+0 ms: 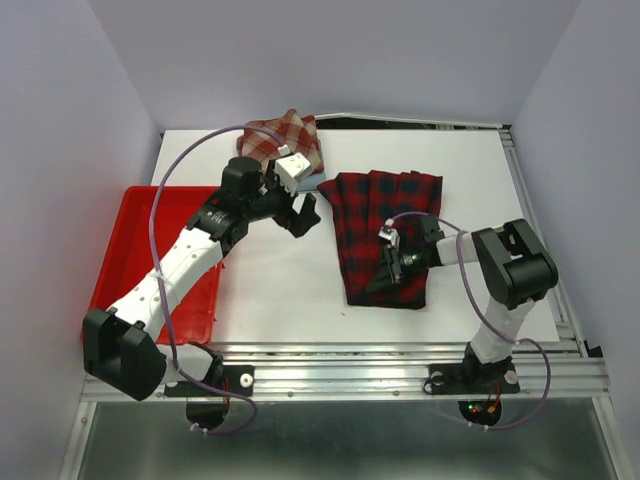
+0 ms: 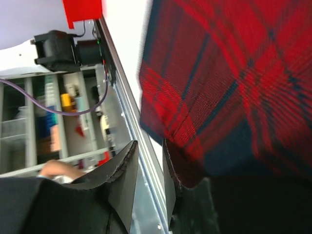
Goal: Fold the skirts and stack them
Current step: Fold the skirt
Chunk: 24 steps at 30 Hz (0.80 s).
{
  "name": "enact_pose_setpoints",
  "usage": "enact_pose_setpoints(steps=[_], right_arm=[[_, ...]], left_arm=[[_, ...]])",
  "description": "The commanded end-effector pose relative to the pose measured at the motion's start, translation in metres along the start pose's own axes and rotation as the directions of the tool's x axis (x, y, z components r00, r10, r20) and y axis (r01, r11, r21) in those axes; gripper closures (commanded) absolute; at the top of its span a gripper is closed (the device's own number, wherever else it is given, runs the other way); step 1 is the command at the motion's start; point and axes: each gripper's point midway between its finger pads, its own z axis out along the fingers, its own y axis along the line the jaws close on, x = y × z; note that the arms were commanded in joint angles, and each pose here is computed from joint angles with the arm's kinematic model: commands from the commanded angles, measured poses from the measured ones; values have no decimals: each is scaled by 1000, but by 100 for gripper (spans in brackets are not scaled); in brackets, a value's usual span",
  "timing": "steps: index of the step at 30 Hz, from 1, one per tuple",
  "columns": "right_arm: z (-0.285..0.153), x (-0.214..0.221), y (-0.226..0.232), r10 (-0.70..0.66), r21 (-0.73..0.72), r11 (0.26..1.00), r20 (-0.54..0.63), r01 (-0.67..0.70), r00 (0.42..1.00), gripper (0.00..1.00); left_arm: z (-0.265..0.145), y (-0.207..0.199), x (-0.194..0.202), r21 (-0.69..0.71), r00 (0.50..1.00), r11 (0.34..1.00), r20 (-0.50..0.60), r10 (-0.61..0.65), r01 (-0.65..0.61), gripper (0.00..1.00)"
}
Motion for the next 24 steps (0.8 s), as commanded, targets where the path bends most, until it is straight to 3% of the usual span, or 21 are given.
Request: enact_pose_setpoints(steps=[1, 4, 6, 9, 10, 11, 13, 17, 20, 21, 24], right_arm=[[22, 1, -5, 24, -53, 998, 11, -23, 1000, 69], [32, 11, -37, 139, -1, 990, -17, -139, 990, 71], [35, 0, -49, 136, 45, 990, -12, -135, 991, 71], [35, -18, -62, 120, 104, 987, 5, -120, 993, 72], [35, -22, -63, 113, 113, 987, 7, -113, 994, 72], [35, -28, -62, 85, 112, 990, 4, -85, 996, 72], [33, -30, -55, 66, 104, 992, -9, -64, 998, 72], [17, -48, -7, -67, 69, 995, 6, 66, 998, 61], [0, -66, 31, -206, 96, 974, 20, 203, 978, 51], [-6, -71, 43, -250, 112, 963, 30, 246, 968, 50], [-17, -75, 45, -314, 205, 931, 21, 303, 949, 47]], left_arm=[[1, -15, -2, 74, 999, 997, 49, -13, 9, 1], [1, -24, 10, 106, 999, 994, 38, -6, 2, 1], [4, -33, 23, 113, 1000, 993, -4, 27, -26, 1], [7, -41, 44, 123, 981, 977, -69, 181, -172, 1], [8, -62, 57, 169, 965, 959, -89, 246, -229, 1], [8, -79, 70, 189, 925, 918, -92, 369, -348, 1], [10, -94, 82, 191, 876, 872, -93, 473, -451, 1], [19, -111, 105, 151, 732, 741, -120, 670, -654, 1], [28, -117, 115, 158, 653, 659, -100, 751, -735, 1], [30, -118, 117, 185, 584, 588, -79, 808, -787, 1], [39, -126, 119, 208, 504, 496, -18, 864, -843, 1]])
